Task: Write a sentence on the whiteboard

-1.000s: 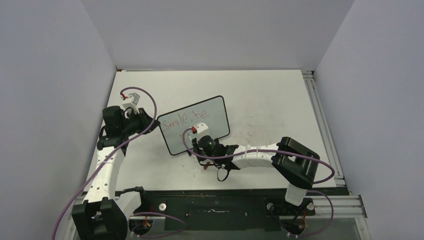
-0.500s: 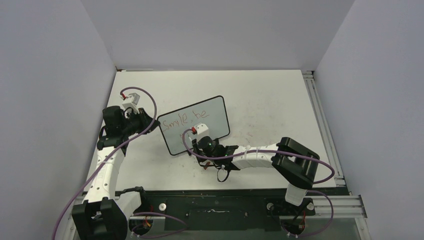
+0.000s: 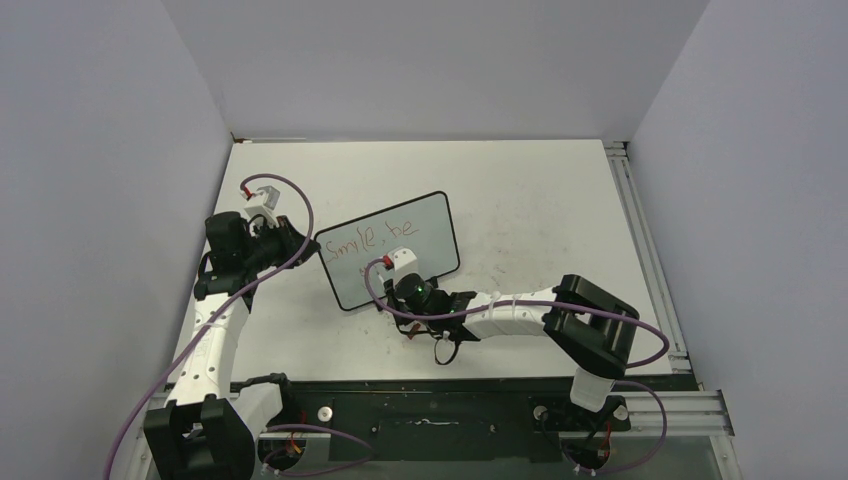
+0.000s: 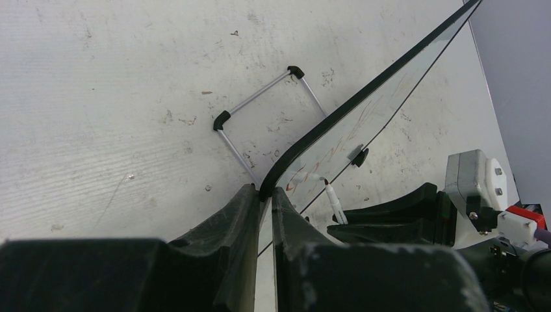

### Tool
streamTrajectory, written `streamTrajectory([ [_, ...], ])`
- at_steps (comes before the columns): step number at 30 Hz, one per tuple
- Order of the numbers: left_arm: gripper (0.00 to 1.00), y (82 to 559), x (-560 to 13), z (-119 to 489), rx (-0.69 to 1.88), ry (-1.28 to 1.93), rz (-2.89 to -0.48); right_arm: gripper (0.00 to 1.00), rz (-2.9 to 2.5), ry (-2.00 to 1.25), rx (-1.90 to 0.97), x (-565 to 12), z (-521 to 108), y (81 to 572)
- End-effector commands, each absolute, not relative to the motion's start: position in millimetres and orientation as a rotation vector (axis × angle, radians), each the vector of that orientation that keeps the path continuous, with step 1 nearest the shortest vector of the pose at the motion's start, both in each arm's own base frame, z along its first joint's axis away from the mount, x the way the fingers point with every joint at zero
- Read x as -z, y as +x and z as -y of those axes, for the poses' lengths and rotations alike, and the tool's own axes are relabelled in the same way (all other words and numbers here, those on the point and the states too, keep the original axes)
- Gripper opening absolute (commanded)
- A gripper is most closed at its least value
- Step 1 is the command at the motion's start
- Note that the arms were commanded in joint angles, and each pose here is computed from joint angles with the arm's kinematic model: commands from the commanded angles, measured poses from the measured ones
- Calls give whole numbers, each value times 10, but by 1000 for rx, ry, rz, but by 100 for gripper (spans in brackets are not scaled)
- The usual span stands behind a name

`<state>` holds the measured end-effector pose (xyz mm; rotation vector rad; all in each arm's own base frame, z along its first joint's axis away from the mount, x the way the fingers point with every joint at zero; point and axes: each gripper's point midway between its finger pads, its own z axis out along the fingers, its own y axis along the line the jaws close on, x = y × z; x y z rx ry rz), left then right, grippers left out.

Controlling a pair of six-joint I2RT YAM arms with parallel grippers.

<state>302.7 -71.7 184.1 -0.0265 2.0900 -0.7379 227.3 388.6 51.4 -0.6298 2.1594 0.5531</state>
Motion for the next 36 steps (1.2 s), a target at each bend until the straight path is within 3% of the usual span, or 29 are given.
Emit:
streamTrajectory([
  [1,9,2995,-1875,800,768,9,-2095,5,-2089,-582,-563,-775,-3999,2449],
  [29,9,3005,-1881,801,771,10,-2093,5,-2091,-541,-538,-807,-3914,2619],
  [36,9,3000,-1883,802,770,11,-2093,5,-1984,-609,-566,-1097,-3976,2502],
])
